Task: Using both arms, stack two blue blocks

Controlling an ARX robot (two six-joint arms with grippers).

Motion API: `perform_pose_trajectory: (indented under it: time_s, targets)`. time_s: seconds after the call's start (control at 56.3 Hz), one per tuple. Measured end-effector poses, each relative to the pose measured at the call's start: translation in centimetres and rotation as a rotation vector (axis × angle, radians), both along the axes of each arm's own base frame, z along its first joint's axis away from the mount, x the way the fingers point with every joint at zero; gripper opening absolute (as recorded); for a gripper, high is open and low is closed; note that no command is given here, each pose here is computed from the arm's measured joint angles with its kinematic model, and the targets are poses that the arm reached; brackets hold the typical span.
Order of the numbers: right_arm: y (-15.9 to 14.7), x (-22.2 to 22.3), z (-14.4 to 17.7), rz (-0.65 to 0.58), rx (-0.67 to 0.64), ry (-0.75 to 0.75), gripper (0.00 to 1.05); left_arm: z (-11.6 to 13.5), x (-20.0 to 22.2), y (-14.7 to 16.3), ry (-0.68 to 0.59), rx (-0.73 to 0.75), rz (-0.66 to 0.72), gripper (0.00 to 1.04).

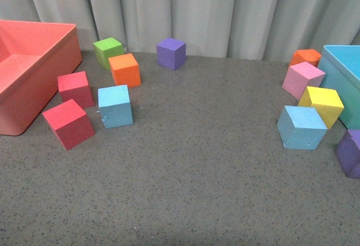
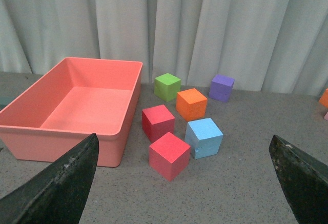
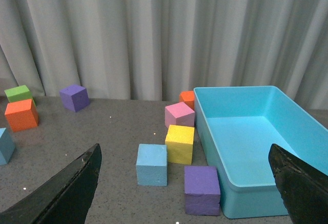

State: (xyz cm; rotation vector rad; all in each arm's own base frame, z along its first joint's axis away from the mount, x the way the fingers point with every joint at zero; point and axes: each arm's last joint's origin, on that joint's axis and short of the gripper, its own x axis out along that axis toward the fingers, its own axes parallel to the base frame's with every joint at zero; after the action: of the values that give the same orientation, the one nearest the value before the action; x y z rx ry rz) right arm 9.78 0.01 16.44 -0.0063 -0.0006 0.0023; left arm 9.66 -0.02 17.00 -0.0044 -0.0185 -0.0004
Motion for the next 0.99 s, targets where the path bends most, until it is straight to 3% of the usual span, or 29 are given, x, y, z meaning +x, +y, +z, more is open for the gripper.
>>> perform_pose_trajectory:
  time_s: [0.995]
  targets:
    - [0.0, 0.0, 0.0, 0.0, 0.0, 0.0, 0.95, 0.0, 0.0, 0.0, 0.0, 0.0, 0.0, 0.98]
